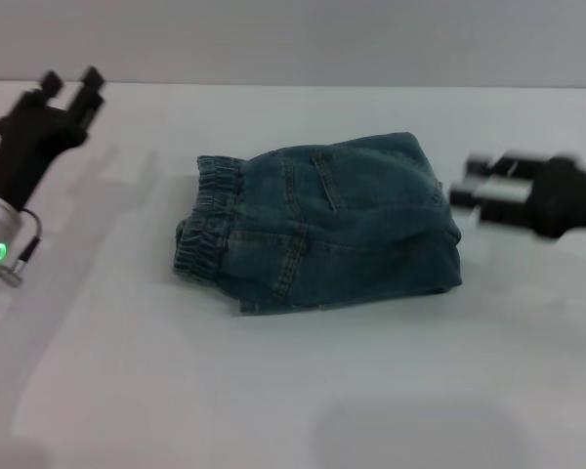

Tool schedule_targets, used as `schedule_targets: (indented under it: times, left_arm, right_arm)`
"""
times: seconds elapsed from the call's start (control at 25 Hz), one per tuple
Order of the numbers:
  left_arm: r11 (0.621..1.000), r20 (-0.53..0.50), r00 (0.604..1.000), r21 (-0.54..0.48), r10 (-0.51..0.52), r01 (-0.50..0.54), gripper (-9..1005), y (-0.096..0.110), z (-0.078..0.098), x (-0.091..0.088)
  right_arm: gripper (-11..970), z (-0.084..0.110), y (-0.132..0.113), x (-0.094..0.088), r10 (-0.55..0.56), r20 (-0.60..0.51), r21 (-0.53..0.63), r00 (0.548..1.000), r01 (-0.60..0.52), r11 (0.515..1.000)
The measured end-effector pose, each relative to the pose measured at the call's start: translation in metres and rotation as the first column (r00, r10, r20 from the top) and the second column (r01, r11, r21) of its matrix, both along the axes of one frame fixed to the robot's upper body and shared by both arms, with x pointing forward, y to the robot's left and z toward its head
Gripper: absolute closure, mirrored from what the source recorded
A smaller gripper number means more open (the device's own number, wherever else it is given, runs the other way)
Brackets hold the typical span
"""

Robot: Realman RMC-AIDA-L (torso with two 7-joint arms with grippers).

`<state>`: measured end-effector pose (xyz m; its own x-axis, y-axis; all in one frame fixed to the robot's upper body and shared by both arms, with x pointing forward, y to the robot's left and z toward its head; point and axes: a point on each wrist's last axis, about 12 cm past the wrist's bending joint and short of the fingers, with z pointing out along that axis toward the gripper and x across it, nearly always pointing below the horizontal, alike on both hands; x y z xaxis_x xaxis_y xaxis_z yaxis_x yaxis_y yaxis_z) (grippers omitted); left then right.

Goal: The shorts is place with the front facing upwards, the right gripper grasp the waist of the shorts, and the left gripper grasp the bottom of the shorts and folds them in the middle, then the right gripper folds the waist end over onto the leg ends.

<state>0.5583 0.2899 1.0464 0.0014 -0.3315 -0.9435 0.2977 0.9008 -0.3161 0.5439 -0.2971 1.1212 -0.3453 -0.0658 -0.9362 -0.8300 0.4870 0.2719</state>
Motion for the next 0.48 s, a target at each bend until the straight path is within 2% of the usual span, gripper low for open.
schedule_targets:
  times: [0.04,0.08,0.12,0.16,0.2,0.24,0.32,0.36,0.48]
  left_arm:
    - [1.000,0.013,1.000,-0.011,0.022,-0.022,394,0.003,0.001,-0.002]
    - [0.999,0.029,0.998,-0.023,0.048,-0.047,394,0.007,0.002,-0.004]
    - [0.998,0.039,0.997,-0.028,0.065,-0.064,394,0.010,0.002,-0.005]
    - [0.996,0.057,0.994,-0.031,0.089,-0.088,394,0.013,0.003,-0.007]
    - [0.993,0.077,0.991,-0.030,0.112,-0.110,394,0.016,0.004,-0.009]
    - [0.992,0.086,0.988,-0.030,0.124,-0.122,394,0.018,0.005,-0.011]
    - [0.988,0.111,0.981,-0.027,0.157,-0.155,394,0.024,0.006,-0.014]
    - [0.985,0.123,0.977,-0.022,0.174,-0.172,394,0.026,0.006,-0.016]
    - [0.977,0.145,0.966,-0.006,0.213,-0.215,394,0.032,0.007,-0.020]
  right_arm:
    - [373,-0.001,-0.017,-0.008,-0.129,0.137,0.090,0.982,0.117,0.989]
    - [373,-0.003,-0.026,-0.011,-0.199,0.194,0.126,0.961,0.177,0.976]
    - [373,-0.003,-0.026,-0.011,-0.199,0.194,0.126,0.961,0.177,0.976]
    - [373,-0.006,-0.035,-0.014,-0.284,0.246,0.166,0.927,0.248,0.954]
    - [373,-0.015,-0.053,-0.022,-0.456,0.327,0.240,0.828,0.394,0.887]
    - [373,-0.015,-0.053,-0.022,-0.456,0.327,0.240,0.828,0.394,0.887]
    - [373,-0.025,-0.068,-0.030,-0.611,0.374,0.312,0.697,0.526,0.791]
    - [373,-0.029,-0.077,-0.035,-0.690,0.397,0.347,0.605,0.597,0.723]
    - [373,-0.040,-0.090,-0.047,-0.820,0.431,0.408,0.377,0.729,0.550]
